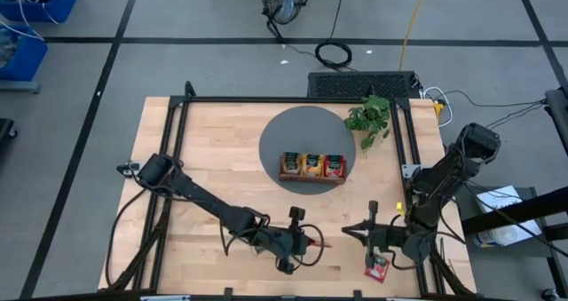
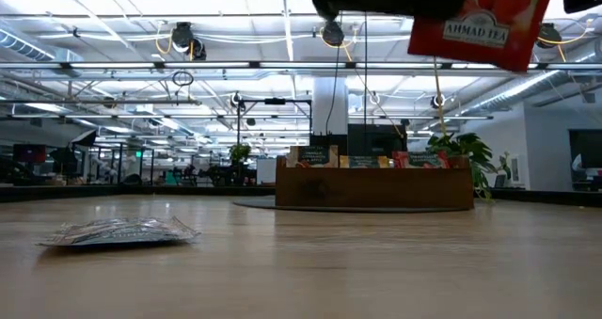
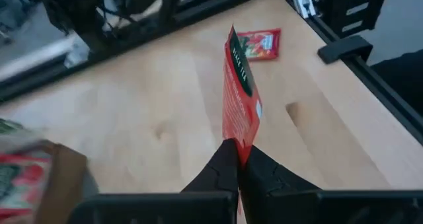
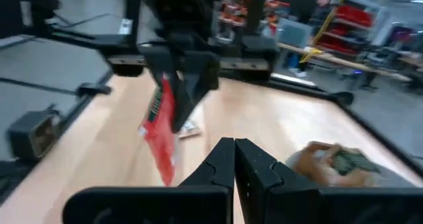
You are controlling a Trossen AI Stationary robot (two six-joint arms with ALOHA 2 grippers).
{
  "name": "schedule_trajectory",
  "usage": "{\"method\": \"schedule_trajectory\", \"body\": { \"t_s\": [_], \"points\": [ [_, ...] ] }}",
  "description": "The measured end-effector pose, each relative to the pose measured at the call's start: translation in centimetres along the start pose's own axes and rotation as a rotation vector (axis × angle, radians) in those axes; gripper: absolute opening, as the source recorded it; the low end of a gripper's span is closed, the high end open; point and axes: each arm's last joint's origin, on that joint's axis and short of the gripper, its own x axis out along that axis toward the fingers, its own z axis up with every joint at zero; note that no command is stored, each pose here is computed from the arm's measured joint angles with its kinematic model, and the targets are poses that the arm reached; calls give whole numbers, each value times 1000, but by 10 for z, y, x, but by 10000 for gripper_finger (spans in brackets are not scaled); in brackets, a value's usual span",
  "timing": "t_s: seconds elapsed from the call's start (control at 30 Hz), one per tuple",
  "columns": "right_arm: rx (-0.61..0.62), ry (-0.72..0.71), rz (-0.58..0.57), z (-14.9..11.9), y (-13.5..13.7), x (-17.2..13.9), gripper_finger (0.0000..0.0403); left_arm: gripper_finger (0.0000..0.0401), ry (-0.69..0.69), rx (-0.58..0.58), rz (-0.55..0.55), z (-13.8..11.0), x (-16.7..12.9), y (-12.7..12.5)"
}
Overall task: Pick & Place Tea
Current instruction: Put the red tea bag into the right section of the wooden organiser
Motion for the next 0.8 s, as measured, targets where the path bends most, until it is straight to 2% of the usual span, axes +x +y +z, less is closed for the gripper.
{"method": "schedule_trajectory", "body": {
  "t_s": [0.13,0.27,0.63,0.8],
  "points": [
    [4,-11,119,1,2,1,0,6,-34,-67,-46,-2,4,6],
    [13,-29,179,1,2,2,0,3,-43,-61,-62,-4,5,9],
    [99,-52,139,-16,-13,6,2,3,-21,-14,-1,-4,3,13],
    [155,-26,162,-24,-20,11,30,6,-17,-36,12,-5,4,16]
  ]
}}
